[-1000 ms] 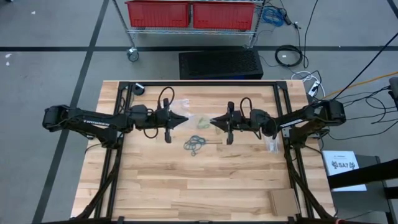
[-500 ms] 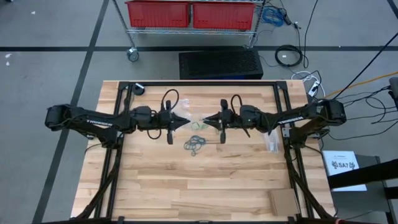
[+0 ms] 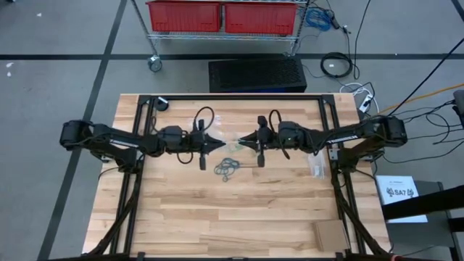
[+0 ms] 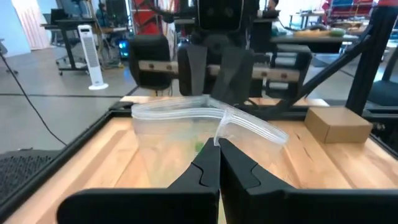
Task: Sort rubber bands
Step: Put the green rubber band into the transparent zip bag
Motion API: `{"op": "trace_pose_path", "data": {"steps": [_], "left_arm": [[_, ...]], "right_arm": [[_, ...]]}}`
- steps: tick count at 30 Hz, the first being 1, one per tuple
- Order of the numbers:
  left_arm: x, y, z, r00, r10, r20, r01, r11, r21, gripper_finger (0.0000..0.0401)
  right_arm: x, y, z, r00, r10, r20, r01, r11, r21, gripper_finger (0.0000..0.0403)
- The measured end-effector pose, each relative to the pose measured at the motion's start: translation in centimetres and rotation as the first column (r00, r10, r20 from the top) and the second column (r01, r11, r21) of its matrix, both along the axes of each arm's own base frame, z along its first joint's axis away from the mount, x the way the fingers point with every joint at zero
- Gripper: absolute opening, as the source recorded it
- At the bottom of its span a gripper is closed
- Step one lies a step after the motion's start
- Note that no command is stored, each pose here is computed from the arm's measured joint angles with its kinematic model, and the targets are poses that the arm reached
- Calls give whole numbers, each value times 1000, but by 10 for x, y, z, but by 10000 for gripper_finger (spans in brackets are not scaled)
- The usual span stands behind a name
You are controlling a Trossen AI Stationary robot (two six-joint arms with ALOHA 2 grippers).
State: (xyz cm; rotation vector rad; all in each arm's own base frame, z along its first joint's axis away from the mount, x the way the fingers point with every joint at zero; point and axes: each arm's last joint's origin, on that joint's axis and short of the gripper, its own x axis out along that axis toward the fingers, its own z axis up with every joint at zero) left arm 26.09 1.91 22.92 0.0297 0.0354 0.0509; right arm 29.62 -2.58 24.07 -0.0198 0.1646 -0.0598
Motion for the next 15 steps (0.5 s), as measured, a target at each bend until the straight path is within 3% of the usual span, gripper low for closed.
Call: {"op": "trace_pose_path", "data": {"steps": [9, 15], "left_arm": [[7, 2, -8, 999, 33, 3, -33, 999, 2, 0], [13, 2, -16, 999, 39, 11, -38, 999, -22, 0]], "right_arm": [[-8, 0, 38, 989, -6, -150, 5, 1000, -8, 5], [-11, -3, 37, 948, -62, -312, 65, 998, 0, 21]]}}
